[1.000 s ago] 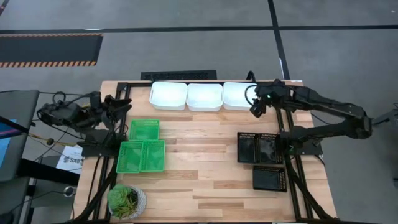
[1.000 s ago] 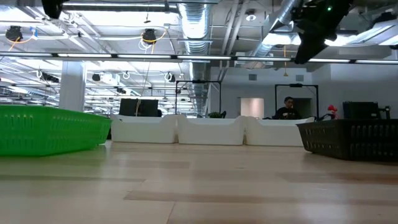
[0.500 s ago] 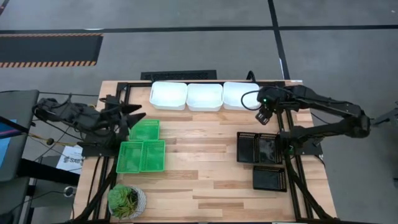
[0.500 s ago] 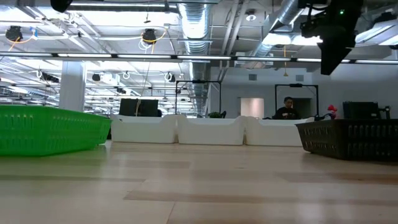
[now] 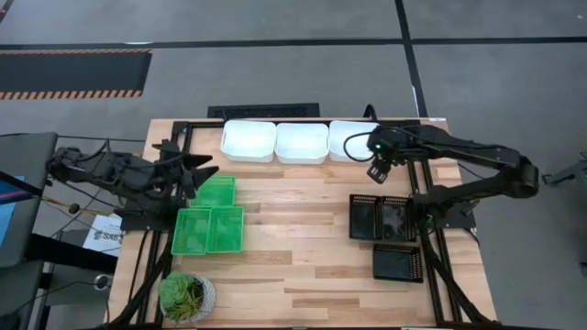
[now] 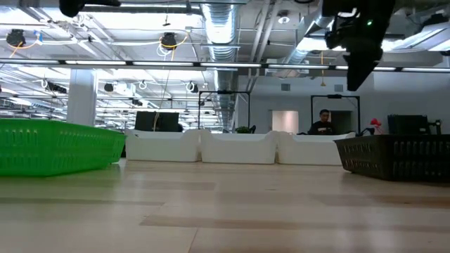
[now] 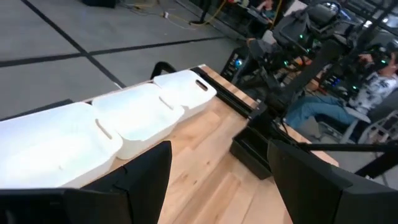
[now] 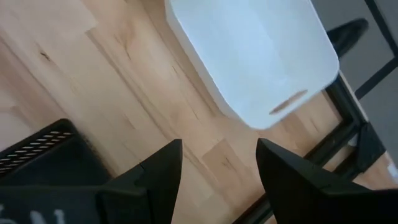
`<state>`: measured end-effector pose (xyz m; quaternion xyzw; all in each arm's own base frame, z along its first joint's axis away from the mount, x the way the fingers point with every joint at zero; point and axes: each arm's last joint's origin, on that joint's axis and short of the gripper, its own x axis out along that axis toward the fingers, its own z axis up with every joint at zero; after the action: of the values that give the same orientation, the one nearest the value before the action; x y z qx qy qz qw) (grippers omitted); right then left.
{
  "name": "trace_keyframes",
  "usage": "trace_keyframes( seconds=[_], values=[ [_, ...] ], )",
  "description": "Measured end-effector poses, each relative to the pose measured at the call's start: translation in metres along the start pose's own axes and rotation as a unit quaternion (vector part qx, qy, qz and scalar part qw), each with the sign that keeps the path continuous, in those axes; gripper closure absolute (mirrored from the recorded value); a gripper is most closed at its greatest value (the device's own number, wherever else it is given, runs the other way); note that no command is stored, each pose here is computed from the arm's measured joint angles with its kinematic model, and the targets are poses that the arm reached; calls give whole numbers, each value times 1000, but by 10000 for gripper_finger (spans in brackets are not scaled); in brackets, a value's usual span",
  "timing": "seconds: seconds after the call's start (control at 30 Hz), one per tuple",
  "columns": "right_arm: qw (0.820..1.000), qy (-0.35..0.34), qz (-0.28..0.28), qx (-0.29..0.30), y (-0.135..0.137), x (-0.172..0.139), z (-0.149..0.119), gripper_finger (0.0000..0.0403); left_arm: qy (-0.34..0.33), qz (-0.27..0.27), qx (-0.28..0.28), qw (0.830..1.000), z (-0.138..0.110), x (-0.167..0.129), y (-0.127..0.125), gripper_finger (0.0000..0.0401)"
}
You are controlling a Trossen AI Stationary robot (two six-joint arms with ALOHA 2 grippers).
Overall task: Stack baskets by color
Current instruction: Stack the right white bin into the middle white bin
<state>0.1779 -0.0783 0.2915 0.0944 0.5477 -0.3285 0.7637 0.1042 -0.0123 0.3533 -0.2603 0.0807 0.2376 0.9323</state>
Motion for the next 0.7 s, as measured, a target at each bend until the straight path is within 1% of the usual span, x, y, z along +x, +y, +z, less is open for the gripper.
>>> trace_keyframes(
  seconds=[0.2,0.3,0.43,0.6,0.7],
  values=[
    [998,17,-10,-60,2,28,20,172,15,13,-14,1000,5,11,6,145],
    [995,19,-11,-99,3,43,29,172,39,15,-4,999,6,20,9,145],
    [990,28,6,-139,2,63,39,172,67,28,15,997,8,36,15,145],
    [987,54,3,-151,-3,88,46,172,87,54,45,994,11,52,25,145],
    [985,69,14,-156,-6,99,48,172,102,52,56,992,12,58,29,145]
  ],
)
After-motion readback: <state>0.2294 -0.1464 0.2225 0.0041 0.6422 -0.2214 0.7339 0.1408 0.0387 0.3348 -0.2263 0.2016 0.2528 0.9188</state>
